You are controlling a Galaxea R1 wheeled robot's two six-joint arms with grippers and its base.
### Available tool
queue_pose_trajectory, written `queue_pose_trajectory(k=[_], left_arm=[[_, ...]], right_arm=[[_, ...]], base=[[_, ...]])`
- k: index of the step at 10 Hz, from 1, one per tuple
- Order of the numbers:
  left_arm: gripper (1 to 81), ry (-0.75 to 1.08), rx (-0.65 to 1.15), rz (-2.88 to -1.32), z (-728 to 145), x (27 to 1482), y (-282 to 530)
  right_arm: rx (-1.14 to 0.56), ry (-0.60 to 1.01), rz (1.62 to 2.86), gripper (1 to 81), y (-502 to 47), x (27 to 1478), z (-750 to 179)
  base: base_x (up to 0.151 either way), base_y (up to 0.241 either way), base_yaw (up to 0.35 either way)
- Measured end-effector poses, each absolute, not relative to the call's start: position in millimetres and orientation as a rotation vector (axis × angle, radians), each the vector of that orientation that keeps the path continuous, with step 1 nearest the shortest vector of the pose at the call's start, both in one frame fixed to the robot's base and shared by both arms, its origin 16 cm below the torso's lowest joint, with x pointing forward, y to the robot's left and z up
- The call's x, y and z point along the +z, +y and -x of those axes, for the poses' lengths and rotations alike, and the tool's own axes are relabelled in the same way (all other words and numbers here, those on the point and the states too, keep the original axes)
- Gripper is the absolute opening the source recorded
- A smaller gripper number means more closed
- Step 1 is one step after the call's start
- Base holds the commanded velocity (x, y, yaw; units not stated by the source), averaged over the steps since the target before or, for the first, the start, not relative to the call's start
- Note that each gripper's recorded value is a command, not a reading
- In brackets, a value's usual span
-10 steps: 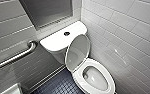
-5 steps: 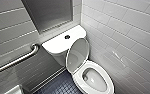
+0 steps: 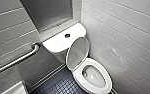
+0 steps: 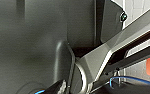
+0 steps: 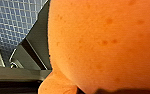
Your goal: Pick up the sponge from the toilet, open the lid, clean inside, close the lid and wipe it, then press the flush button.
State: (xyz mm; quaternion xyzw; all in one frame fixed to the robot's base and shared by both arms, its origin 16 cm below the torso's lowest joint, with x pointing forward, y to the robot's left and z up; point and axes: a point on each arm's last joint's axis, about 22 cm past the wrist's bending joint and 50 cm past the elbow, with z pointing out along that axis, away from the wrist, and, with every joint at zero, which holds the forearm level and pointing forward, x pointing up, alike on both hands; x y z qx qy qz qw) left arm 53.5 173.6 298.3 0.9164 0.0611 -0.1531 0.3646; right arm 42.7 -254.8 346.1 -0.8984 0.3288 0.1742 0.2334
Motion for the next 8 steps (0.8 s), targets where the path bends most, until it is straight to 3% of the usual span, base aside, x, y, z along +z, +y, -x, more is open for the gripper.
queue_pose_trajectory(k=[5,8], left_arm=[[81.1,0.202,-0.328,-2.38,-110,280,185],[81.1,0.271,-0.298,-2.403,-152,266,198]], right_arm=[[0.498,0.878,2.528,1.0,-256,326,-22],[0.513,0.775,2.596,1.0,-252,307,3]], base=[[0.0,0.0,0.0],[0.0,0.0,0.0]])
